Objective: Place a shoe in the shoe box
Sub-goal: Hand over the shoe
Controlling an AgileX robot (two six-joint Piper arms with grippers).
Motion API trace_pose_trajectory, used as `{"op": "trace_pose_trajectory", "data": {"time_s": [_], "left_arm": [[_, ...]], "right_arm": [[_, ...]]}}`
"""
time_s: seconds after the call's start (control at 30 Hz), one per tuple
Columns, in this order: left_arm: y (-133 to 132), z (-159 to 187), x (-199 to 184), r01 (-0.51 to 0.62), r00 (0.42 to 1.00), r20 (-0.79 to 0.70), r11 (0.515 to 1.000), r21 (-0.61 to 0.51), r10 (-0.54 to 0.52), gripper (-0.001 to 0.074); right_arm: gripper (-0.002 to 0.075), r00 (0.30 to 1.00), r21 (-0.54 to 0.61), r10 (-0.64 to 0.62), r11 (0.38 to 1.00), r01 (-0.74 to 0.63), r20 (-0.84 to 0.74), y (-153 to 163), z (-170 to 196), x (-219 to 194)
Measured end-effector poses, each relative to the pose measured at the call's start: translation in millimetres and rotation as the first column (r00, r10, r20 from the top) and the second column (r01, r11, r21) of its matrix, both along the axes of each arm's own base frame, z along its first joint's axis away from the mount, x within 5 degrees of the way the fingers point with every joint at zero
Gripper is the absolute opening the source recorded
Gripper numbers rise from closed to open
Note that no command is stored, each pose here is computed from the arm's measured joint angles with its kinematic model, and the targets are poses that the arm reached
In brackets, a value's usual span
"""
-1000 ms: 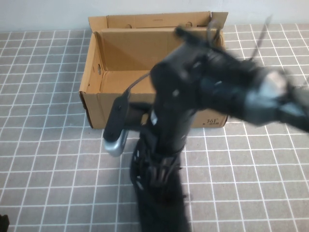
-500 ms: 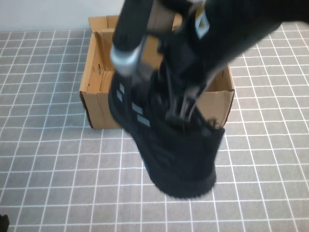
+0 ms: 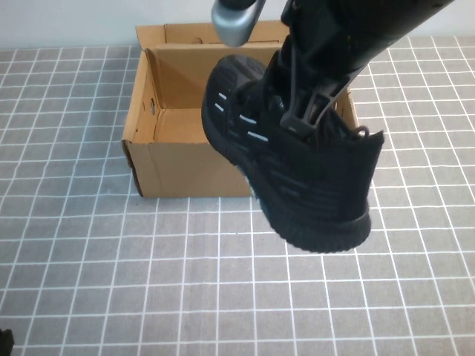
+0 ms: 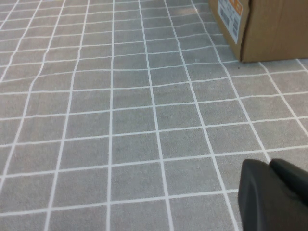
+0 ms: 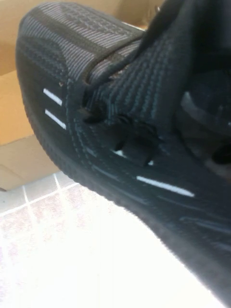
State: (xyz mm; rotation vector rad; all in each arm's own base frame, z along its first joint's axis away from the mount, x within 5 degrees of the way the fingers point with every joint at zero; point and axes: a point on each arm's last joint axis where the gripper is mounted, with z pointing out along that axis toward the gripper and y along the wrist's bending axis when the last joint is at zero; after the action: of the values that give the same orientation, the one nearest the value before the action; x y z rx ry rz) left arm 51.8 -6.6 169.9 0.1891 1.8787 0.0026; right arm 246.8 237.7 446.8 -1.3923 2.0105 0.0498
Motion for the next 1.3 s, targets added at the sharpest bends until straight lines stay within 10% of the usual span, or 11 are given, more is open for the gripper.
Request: {"op": "trace_pose_trajectory", "data": {"time_s": [0.13, 0.63, 1.3], "left_arm": [[0.8, 4.8, 1.5, -0.005, 0.998, 0.057, 1.000, 0.014, 0.004, -0.0001], [1.7, 33.0, 4.5, -0.011, 0.951, 0.263, 0.870, -0.493, 0.161, -0.0001], [-23.1, 152.6, 73.5, 0.120, 0.965, -0.205, 0.973, -0.197, -0.161, -0.0001]], "right_arm": [[0.0000, 0.999, 0.030, -0.032, 0.999, 0.032, -0.019, -2.5, -0.2, 3.9], [0.0000, 0.986, 0.082, -0.152, 0.984, 0.157, -0.067, -0.7, -14.9, 29.2], [0.0000, 0.975, 0.112, -0.199, 0.971, 0.209, -0.098, -0.2, -15.3, 29.7]]}}
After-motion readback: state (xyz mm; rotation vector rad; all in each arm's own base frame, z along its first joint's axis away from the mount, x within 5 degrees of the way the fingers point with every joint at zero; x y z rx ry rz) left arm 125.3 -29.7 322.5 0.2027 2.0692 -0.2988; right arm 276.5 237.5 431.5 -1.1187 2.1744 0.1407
